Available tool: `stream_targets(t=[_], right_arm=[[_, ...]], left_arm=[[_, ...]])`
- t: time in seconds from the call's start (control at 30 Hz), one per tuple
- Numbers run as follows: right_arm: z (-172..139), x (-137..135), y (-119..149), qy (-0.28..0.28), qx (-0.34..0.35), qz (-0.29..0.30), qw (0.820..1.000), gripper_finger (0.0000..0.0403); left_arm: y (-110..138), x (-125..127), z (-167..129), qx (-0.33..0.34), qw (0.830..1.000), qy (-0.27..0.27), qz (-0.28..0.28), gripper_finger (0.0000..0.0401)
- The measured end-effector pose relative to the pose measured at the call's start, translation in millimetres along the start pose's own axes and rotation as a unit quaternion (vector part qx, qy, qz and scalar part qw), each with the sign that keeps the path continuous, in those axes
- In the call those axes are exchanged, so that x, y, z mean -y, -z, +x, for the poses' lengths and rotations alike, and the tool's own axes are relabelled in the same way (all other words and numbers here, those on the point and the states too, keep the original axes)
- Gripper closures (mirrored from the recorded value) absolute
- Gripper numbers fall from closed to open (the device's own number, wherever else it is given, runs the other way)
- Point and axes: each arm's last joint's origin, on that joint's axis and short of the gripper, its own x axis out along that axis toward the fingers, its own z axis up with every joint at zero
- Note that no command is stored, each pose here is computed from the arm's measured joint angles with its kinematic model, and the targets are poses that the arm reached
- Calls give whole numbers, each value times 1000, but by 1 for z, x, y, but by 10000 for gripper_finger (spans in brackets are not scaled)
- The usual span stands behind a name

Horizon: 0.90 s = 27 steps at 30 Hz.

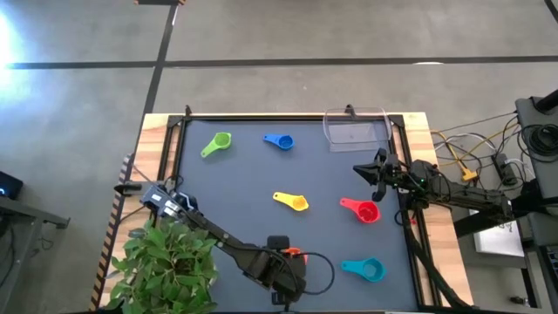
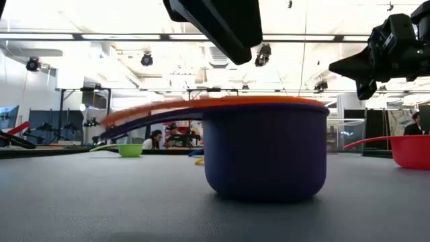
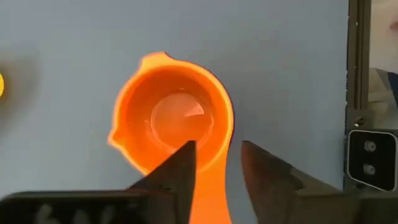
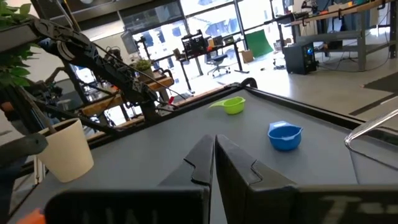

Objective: Nest measuring cups in basket
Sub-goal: Stack the orange measuring cup on top of the purple measuring cup, then move the stacked measuring cups to the middle left of the table

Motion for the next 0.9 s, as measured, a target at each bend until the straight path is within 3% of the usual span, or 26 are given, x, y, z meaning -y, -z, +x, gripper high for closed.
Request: stream_targets(t=[0.23, 0.37, 0.73, 0.9], right_arm=[[0, 0, 0, 0, 0, 0, 1000, 394], [0, 0, 0, 0, 0, 0, 1000, 394], [0, 0, 0, 0, 0, 0, 1000, 394], [0, 0, 0, 0, 0, 0, 1000, 394]], left_arm=[[-3, 1, -1, 12, 1000, 9, -27, 183], [-7, 5, 3, 35, 999, 23, -29, 157], [0, 12, 44, 11, 1000, 15, -14, 173], [0, 12, 44, 12, 1000, 15, -12, 189]])
